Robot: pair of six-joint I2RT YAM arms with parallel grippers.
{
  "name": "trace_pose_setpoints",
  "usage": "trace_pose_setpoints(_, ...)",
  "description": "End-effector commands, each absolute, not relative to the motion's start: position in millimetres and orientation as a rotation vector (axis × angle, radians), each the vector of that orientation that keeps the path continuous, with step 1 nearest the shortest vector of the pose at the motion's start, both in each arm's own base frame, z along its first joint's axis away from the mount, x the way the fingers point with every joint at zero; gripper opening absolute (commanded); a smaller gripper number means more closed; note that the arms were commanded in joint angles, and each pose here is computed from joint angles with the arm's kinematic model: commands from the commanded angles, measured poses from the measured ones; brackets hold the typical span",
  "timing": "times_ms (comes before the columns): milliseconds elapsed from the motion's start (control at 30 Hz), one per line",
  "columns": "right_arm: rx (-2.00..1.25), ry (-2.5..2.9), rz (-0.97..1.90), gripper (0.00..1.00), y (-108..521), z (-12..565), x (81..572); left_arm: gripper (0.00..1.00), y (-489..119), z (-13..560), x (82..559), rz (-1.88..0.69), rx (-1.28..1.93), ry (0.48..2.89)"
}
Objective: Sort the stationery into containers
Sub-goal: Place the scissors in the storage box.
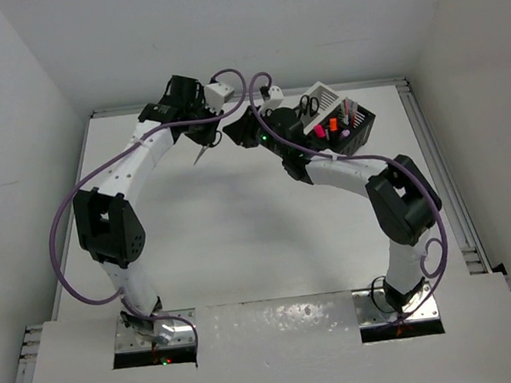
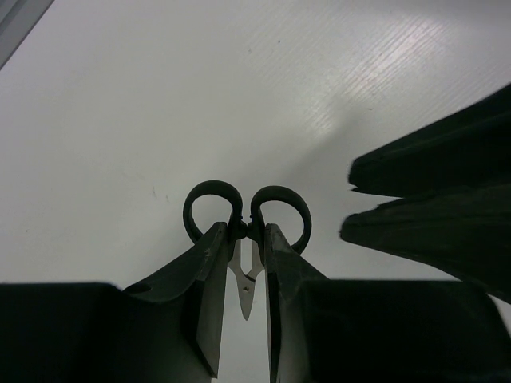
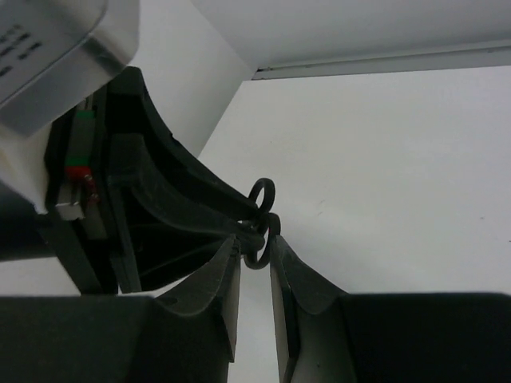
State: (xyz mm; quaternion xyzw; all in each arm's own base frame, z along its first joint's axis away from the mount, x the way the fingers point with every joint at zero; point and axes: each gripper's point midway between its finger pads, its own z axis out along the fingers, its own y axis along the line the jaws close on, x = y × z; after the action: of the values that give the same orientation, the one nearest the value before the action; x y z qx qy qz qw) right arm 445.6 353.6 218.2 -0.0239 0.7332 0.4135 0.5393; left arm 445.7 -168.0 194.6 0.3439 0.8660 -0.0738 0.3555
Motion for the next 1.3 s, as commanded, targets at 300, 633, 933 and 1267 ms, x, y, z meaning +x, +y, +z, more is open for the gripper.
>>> trace_pose_setpoints(300,-0.039,1.676,1.073,0.23,377,236,452,0.00,-185,239,446,-0.230,0.866,2.124)
trace_pose_setpoints(633,-0.042,1.681,1.106,0.21,386,224,456,0.00,-189,238,442,-0.262,0.885,2.124)
trace_pose_setpoints(933,-0.060,1.652,1.147,0.01,393,223,456,0.00,-193,232,436,-0.291,0.910,2.132)
trace_pose_setpoints(1267,-0.054,1.618,1.077,0.00,370,227,456,0.49,-193,229,430,-0.293,0.942,2.143)
